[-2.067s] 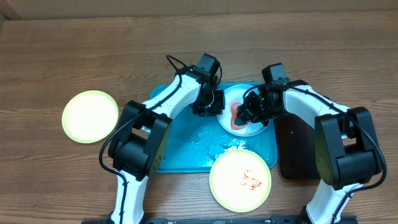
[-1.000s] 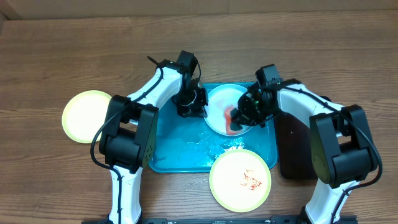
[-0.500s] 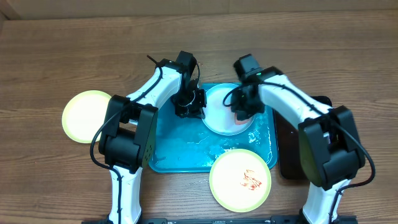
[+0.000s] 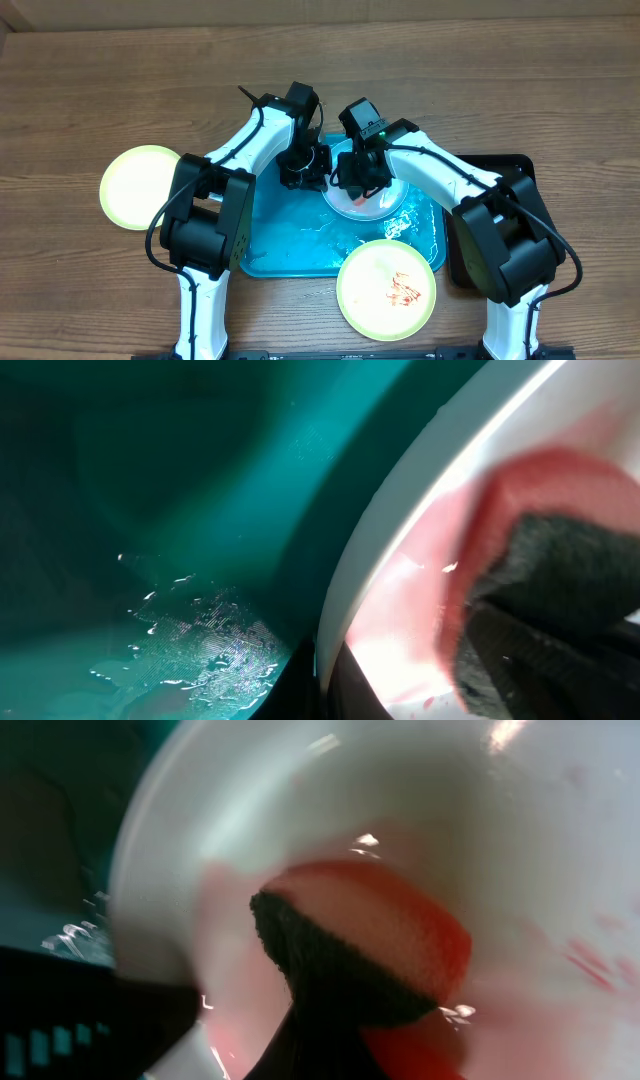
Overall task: Clean dirty plates on tray and stack at the side
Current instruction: 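Continue scrubbing the light-blue plate's red sauce with the right gripper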
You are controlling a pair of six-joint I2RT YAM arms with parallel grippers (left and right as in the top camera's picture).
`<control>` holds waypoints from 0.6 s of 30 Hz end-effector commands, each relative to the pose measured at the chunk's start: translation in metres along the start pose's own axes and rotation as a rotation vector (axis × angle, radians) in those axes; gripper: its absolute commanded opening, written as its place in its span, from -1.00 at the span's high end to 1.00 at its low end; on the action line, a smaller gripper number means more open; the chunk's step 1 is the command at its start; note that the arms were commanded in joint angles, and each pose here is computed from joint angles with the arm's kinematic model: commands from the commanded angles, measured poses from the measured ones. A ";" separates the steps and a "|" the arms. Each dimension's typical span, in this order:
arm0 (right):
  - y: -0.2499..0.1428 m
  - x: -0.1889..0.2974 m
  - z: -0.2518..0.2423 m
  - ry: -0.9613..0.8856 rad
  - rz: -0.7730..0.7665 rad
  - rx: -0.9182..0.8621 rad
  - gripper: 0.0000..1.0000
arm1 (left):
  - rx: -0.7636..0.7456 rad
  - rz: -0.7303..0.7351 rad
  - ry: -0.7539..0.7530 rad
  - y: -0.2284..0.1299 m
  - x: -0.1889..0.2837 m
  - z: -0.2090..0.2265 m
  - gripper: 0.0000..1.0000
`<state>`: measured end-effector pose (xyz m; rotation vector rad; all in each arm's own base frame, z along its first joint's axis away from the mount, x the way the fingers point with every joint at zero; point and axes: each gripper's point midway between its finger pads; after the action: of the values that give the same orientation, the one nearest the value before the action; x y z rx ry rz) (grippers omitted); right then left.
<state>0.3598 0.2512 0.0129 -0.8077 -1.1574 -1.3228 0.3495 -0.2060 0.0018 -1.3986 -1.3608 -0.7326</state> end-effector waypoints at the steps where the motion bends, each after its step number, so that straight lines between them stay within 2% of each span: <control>1: 0.009 -0.011 -0.002 0.055 0.001 -0.110 0.92 | -0.026 0.039 0.138 -0.010 -0.028 0.026 0.91; 5: 0.031 -0.005 -0.028 0.052 -0.059 -0.238 0.92 | -0.025 0.040 0.138 -0.010 -0.028 0.026 0.91; 9: 0.040 0.000 -0.066 -0.033 -0.093 -0.325 0.92 | -0.025 0.040 0.138 -0.010 -0.028 0.026 0.91; 18: -0.003 0.015 -0.136 -0.296 0.039 -0.411 0.92 | -0.026 0.025 0.161 -0.007 -0.028 0.030 0.91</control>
<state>0.3880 0.1637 0.0079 -1.1643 -0.9766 -1.5327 0.3491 -0.2055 0.0017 -1.3958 -1.3569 -0.7361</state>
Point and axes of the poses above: each gripper's point midway between its finger pads, its own x axis back along the fingers, its own z axis along the line the jaws close on, y = z × x, and after that the axes turned 8 degrees about x, right-handed
